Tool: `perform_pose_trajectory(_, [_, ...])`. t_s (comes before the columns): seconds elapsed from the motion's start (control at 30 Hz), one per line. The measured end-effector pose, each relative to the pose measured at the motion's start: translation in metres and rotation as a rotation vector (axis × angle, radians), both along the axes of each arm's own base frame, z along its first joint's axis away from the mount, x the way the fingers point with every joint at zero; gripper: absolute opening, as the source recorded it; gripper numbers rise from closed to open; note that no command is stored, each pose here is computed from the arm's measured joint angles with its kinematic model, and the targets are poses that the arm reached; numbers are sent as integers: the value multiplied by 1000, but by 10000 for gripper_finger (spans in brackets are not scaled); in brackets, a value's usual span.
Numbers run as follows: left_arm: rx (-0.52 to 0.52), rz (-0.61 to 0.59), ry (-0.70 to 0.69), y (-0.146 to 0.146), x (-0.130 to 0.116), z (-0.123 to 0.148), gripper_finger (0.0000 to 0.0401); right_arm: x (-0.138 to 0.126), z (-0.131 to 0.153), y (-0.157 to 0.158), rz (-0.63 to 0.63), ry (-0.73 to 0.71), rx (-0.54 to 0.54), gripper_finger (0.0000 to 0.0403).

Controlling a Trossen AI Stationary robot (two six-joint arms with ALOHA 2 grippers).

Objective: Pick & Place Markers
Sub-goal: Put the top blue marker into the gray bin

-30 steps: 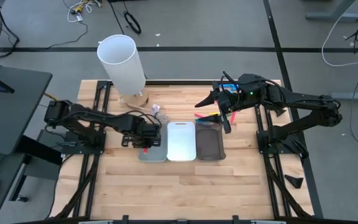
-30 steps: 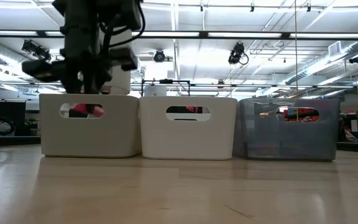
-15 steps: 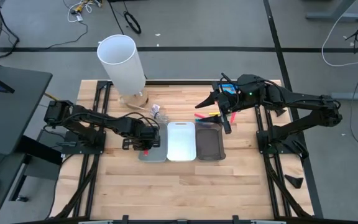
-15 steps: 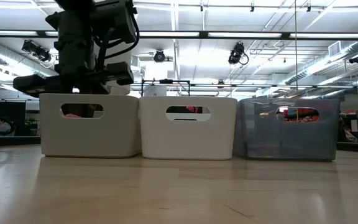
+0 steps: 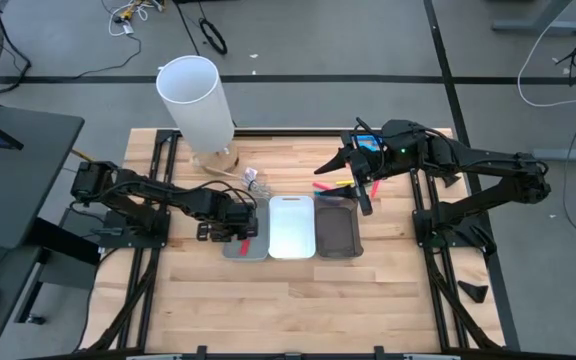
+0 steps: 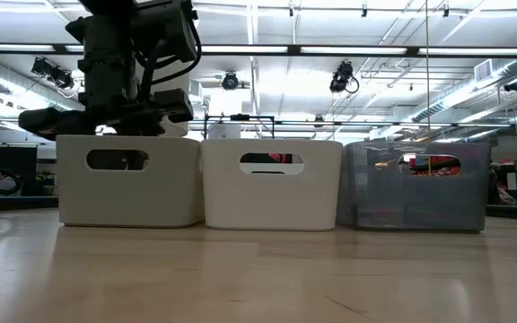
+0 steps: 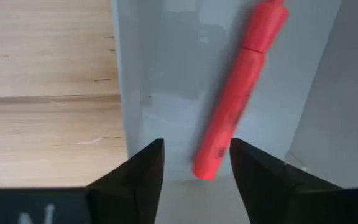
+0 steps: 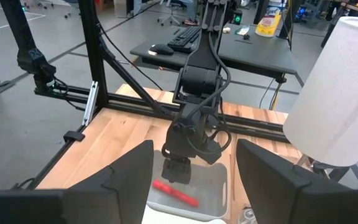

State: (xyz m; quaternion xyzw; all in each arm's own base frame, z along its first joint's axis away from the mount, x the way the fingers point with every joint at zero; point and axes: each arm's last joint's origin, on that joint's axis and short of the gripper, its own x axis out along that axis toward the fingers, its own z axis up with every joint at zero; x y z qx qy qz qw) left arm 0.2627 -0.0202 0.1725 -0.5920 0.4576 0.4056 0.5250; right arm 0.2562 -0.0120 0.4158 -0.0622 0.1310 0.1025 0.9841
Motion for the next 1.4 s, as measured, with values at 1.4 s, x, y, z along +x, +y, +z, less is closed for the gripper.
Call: perform_pose_trajectory(1.4, [657, -675, -642, 14, -11, 97, 220, 0, 1, -1, -48, -4, 12, 233])
